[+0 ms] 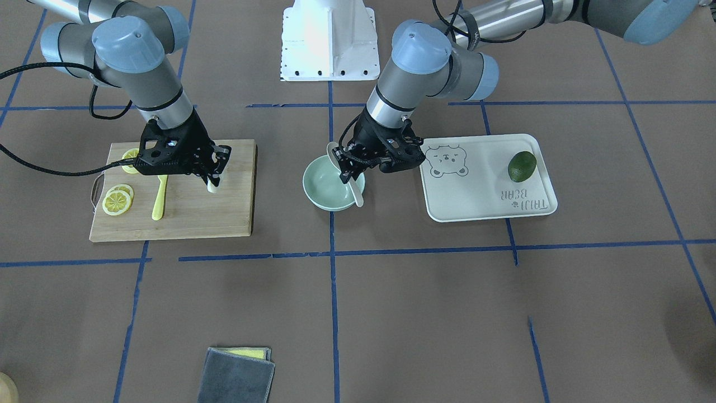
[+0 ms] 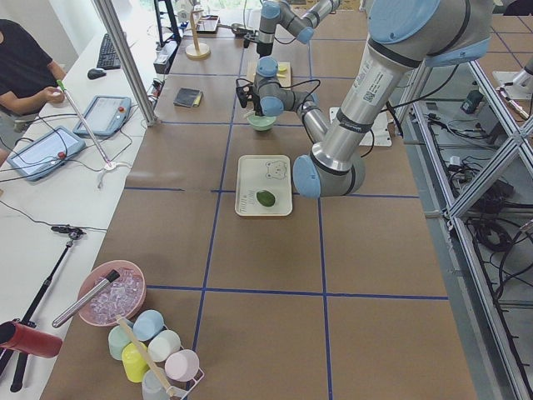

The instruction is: Put spoon and bun in bowl

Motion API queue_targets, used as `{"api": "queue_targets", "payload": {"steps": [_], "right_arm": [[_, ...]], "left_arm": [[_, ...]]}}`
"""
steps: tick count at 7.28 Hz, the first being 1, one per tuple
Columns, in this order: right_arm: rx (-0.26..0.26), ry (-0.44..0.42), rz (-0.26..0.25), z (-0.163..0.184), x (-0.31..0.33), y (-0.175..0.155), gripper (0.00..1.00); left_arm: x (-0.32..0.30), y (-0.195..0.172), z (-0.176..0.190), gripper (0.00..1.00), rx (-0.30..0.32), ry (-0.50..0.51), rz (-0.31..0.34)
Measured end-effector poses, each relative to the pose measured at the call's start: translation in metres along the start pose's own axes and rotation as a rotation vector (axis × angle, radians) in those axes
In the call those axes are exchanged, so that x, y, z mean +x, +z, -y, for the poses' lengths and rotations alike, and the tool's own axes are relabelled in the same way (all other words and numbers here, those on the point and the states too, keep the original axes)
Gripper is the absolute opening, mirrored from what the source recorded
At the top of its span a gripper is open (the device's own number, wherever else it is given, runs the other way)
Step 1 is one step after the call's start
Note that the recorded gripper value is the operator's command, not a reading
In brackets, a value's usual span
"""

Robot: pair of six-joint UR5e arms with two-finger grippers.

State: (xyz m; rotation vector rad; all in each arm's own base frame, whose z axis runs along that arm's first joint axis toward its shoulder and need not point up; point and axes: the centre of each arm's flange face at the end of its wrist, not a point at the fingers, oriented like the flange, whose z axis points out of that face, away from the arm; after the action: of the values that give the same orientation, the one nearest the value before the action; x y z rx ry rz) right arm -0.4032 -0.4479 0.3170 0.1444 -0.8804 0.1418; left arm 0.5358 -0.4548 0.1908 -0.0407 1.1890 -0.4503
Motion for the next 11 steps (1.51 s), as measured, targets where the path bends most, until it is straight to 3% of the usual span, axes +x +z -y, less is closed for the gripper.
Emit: {"api": "queue_targets", "payload": {"steps": [1,5,6,9,11], "right_arm": [[0.002,-0.001,0.005,0.000,-0.001,-0.002,0.00],[0.011,-0.008,0.021,0.001,-0.010,-0.008,0.00],[0.017,-0.014,0.034,0.001,-0.020,-0.011,0.00],[0.029,-0.040,0.100,-0.005,-0.079,-0.017,0.00],[0.041,-0.047,0.127,-0.016,-0.129,-0.010,0.00]], "left_arm": [[0.000,0.000,0.000,1.00,0.001,0.003,-0.008],[0.000,-0.010,0.021,1.00,0.042,0.020,-0.025],[-0.003,-0.016,0.033,1.00,0.055,0.043,0.004],[-0.027,-0.068,0.073,1.00,0.088,0.209,0.173],[-0.058,-0.100,0.102,1.00,0.119,0.296,0.228]]}}
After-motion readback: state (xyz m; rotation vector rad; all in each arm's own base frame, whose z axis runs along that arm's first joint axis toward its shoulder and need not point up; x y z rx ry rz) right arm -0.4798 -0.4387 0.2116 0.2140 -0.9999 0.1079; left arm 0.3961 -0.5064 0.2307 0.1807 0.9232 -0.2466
